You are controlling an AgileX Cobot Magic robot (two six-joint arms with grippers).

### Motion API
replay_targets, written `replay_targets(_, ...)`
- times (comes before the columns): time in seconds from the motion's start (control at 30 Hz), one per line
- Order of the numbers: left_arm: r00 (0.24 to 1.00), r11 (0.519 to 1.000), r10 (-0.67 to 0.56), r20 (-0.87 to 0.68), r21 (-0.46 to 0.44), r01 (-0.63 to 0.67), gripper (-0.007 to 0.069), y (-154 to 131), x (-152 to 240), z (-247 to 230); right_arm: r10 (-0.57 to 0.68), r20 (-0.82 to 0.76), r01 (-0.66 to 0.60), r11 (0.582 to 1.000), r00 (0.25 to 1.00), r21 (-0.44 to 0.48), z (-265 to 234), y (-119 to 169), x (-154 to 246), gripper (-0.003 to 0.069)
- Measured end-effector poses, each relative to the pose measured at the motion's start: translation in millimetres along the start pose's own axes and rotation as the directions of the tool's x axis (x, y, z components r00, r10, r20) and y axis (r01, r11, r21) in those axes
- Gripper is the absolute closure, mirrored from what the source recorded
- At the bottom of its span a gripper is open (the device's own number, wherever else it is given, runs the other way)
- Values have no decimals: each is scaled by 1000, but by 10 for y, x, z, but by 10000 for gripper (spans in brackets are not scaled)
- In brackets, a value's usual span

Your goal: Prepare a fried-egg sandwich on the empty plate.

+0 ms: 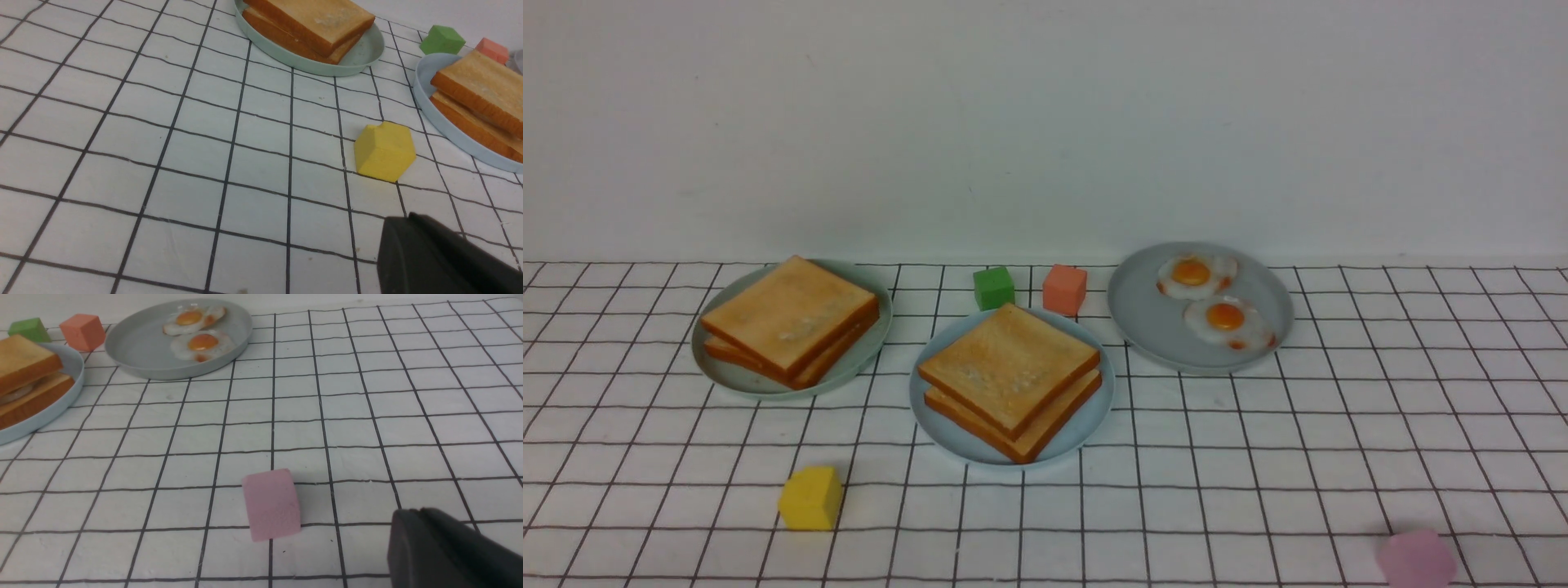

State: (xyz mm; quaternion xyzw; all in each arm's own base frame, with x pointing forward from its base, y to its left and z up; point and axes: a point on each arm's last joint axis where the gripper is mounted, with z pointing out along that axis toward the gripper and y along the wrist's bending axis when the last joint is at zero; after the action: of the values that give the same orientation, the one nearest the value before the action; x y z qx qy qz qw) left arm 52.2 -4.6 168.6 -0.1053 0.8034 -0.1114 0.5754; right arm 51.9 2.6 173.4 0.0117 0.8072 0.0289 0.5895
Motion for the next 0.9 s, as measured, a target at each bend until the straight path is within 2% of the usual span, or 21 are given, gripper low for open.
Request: replay_targets(0.9, 1000, 1000, -1, -1, -1, 1, 637, 1, 1, 0, 0, 0, 0, 1000, 1000, 0, 0, 0, 0, 593)
